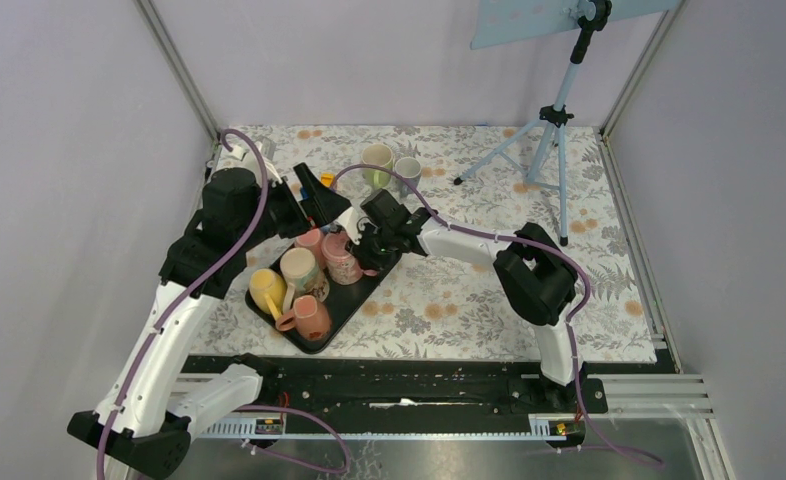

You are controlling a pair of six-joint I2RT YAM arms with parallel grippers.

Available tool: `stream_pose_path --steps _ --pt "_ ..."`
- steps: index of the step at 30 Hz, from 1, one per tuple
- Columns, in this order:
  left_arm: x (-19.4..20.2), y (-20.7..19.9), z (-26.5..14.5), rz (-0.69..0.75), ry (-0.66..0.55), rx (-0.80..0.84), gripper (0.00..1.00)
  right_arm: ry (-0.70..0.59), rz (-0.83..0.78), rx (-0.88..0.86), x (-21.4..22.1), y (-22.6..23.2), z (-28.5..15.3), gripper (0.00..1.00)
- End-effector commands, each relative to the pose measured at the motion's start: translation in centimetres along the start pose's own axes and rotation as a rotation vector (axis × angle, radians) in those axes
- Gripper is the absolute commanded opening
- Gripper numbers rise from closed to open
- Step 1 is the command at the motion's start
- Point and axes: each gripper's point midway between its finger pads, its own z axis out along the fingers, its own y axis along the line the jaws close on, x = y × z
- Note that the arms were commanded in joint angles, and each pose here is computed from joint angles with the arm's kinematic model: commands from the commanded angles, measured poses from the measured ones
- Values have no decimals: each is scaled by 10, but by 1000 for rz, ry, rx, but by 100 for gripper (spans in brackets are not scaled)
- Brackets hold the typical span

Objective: Turn the mug right side up
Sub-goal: Turn over the cup on the tray.

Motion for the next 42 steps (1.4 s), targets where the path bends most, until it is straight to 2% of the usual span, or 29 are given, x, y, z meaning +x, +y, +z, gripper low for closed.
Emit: stream_pose_path --steps 1,6,12,16,32,42 --pt "-6 -7 3 6 -31 42 99 -5 36 71 -11 -11 2 1" --pt "-4 -6 3 -25 -43 53 99 -16 81 118 -15 -16 -6 0" --pt "-3 -7 3 -60 -69 73 99 -95 154 117 -29 -9 -16 0" --pt "-5 -9 2 -68 -80 84 99 -176 178 125 -42 -6 -30 0" --pt "2 -15 6 -88 -69 157 99 -360 288 207 -79 -19 -96 0" --pt "20 -13 8 -111 -46 218 99 -448 381 260 -94 -34 -134 0"
